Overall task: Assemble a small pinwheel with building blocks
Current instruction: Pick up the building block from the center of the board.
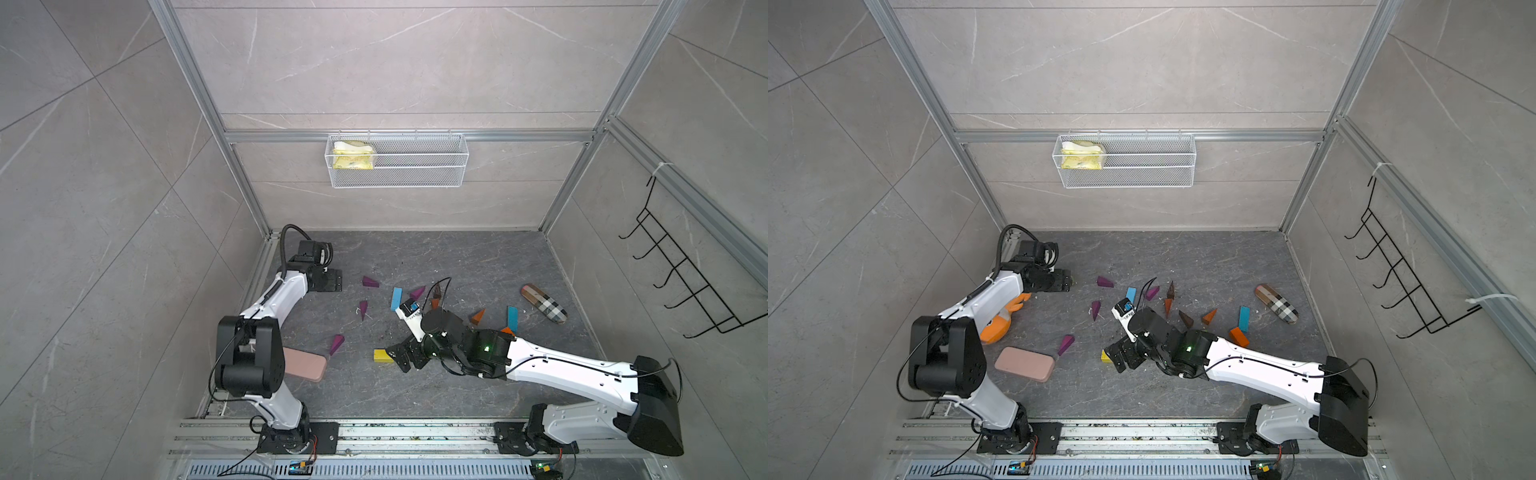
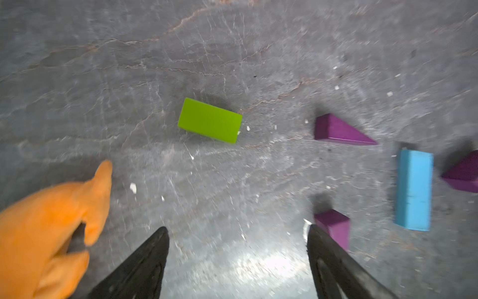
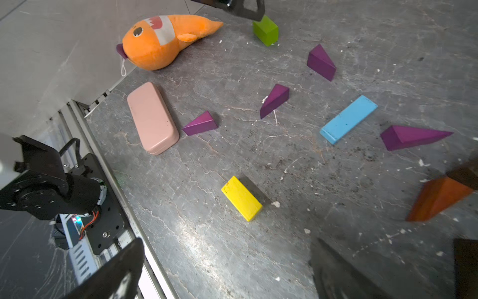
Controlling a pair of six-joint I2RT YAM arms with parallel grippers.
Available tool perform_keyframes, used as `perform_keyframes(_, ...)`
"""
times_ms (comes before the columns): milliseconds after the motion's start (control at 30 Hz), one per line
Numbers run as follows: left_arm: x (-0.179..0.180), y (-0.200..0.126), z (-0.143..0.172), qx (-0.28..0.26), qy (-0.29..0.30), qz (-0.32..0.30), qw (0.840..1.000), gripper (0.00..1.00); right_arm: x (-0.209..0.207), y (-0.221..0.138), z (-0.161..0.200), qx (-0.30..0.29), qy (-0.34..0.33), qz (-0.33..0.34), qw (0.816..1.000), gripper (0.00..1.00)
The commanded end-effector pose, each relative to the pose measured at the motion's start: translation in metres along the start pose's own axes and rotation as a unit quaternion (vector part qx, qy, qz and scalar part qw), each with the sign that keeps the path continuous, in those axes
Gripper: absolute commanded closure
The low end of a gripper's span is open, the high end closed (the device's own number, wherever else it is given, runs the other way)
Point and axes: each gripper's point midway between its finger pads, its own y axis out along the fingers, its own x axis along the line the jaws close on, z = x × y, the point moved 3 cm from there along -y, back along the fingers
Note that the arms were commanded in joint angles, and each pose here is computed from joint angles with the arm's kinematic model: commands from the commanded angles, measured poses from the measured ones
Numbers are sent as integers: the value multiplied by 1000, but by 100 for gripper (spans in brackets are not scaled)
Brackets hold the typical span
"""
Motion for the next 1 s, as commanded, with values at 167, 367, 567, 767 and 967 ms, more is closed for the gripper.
perform_keyframes(167,19,27,-26,-16,94,-14,995,7,-1,3,4,11,13,-15,1000,0)
perform_keyframes(367,21,48,-31,-14,103,-11,995,7,-5,3,7,13,21,-10,1000,0)
perform_keyframes(567,24,69,-31,6,90,-13,996,12,-7,3,12,17,23,-7,1000,0)
perform_keyframes(767,25,78,-34,3,79,-11,997,15,-8,3,13,19,22,-1,1000,0)
perform_keyframes(967,27,87,-35,16,75,-12,997,20,-8,3,12,20,23,0,1000,0)
